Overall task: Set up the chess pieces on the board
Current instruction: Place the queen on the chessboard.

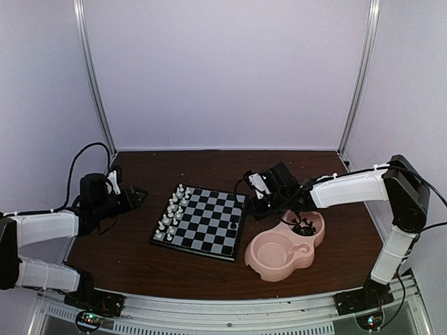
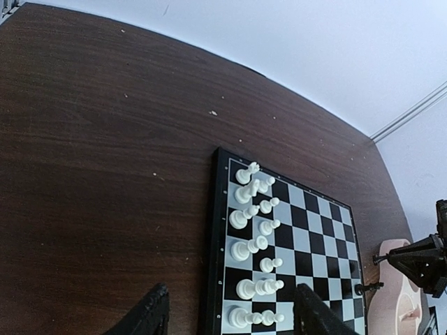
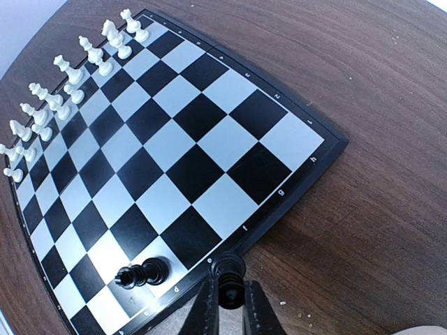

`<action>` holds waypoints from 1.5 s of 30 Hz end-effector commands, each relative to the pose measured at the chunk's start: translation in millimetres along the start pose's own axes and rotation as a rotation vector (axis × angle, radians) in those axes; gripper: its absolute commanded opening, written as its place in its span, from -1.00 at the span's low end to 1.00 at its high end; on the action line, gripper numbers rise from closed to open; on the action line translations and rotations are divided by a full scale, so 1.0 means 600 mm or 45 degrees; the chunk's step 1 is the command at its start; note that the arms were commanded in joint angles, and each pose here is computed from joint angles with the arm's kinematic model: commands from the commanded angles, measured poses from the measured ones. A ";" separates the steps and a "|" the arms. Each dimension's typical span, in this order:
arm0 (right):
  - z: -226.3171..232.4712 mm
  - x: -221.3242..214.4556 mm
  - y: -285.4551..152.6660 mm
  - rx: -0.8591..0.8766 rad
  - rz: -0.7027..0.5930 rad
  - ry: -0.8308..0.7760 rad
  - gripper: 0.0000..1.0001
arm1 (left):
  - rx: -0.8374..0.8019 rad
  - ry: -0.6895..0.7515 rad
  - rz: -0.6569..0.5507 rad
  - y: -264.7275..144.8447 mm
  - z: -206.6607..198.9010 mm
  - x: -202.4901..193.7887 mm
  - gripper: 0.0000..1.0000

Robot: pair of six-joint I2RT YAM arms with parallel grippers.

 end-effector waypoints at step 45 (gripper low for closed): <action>0.152 -0.065 -0.003 0.025 0.147 -0.616 -0.68 | -0.048 0.022 -0.091 -0.009 -0.018 0.024 0.18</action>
Point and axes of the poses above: each gripper's point midway between its finger pads, its own y axis out along the fingers, its own z axis along the line the jaws close on, x = y × z, the point moved 10 cm from there along -y, back along the fingers, and after that the axes turned 11 degrees about y, right-handed, at the moved point
